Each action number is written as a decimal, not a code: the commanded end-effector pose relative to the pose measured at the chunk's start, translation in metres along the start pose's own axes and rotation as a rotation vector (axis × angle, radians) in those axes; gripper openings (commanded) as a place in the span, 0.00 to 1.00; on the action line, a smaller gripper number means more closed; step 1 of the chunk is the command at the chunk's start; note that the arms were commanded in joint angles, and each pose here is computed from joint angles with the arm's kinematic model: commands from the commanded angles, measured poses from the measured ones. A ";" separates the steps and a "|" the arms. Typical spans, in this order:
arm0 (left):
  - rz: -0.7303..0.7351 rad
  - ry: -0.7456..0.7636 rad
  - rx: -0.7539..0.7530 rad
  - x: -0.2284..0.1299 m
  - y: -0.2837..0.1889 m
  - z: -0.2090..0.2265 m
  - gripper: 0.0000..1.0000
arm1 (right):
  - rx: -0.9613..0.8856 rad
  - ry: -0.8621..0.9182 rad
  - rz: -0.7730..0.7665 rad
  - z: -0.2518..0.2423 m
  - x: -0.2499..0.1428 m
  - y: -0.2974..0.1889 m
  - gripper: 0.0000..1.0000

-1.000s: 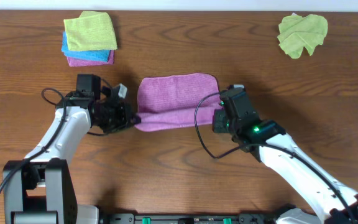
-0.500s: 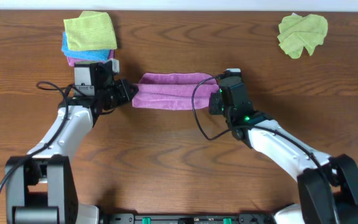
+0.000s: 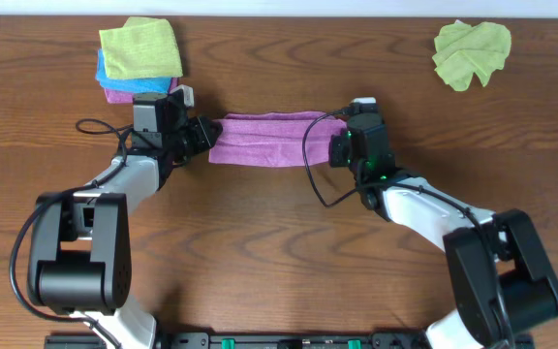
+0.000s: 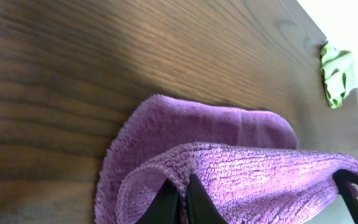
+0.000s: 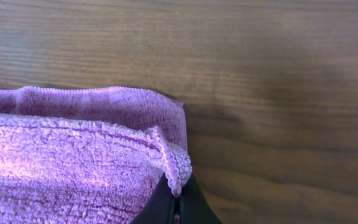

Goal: Fold the cloth

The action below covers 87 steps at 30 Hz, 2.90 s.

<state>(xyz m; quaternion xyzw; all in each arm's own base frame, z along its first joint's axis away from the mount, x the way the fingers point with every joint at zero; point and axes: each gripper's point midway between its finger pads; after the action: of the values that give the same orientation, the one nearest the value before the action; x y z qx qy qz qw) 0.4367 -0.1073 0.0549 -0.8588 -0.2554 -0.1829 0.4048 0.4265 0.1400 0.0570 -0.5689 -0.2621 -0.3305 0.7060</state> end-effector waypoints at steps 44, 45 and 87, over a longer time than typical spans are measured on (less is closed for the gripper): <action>-0.223 0.096 0.108 0.043 0.024 0.018 0.96 | -0.066 -0.053 -0.138 -0.023 0.019 0.027 0.67; -0.227 0.098 0.105 0.045 0.022 0.015 0.96 | -0.064 -0.040 -0.140 -0.022 0.022 0.023 0.67; 0.008 0.093 0.105 0.014 0.070 -0.018 0.06 | 0.020 0.838 0.232 -0.022 -0.068 -0.069 0.78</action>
<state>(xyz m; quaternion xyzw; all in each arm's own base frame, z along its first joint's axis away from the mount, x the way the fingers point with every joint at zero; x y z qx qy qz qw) 0.4804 -0.1503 0.0249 -0.8264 -0.2489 -0.1922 0.4672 0.3311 0.1226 0.0484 -0.4047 0.1006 -0.4485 0.7905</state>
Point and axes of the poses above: each gripper's point midway between its finger pads, its own y axis out along the fingers, its own z axis along the line the jaws close on, x = y × z, and after that the axes turned 7 degrees about y, right-handed
